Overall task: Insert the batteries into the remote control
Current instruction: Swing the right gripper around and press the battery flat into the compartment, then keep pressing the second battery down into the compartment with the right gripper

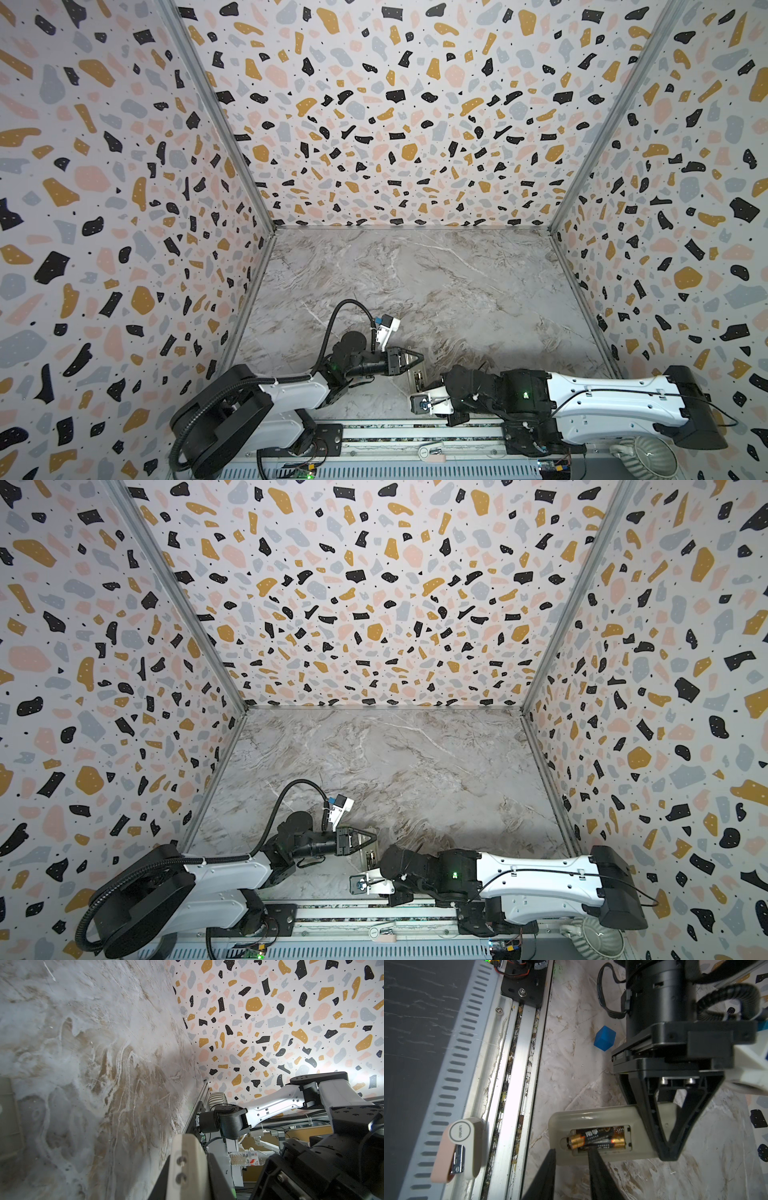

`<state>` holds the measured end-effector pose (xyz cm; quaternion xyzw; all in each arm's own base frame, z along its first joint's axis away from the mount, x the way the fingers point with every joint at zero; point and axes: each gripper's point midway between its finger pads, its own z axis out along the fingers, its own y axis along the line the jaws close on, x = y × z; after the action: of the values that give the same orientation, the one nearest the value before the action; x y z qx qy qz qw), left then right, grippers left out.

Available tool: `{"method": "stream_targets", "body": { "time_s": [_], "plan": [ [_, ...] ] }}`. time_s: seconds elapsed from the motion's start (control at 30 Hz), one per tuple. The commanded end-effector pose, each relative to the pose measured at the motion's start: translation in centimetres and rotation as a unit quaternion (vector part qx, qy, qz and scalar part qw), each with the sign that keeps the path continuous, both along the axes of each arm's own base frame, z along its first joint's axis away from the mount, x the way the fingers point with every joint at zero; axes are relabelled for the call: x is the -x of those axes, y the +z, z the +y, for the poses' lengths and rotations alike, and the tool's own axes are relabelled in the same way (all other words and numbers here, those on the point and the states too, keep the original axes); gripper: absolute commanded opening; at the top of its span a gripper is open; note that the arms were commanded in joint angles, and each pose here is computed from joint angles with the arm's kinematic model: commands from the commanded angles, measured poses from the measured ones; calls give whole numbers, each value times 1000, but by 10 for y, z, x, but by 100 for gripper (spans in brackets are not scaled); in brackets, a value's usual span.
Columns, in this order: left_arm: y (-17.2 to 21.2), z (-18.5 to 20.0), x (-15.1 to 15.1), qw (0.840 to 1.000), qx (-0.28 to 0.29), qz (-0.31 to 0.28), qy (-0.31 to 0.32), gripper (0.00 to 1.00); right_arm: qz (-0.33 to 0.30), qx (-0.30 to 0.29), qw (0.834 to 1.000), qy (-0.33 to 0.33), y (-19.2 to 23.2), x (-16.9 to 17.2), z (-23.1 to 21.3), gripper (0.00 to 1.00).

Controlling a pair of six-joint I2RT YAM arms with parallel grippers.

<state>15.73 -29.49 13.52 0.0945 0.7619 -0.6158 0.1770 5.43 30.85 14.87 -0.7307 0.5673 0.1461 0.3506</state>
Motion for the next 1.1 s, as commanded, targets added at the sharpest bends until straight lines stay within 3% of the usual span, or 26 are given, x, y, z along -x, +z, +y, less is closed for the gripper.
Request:
{"method": "stream_targets", "body": {
  "time_s": [0.0,1.07],
  "plan": [
    [13,1,3,999,21,-22,-9,0,-11,-19,1000,-1,17,-3,11,30],
    [15,2,7,999,22,-26,-18,0,-47,5,998,-45,-4,-29,16,18]
  ]
}}
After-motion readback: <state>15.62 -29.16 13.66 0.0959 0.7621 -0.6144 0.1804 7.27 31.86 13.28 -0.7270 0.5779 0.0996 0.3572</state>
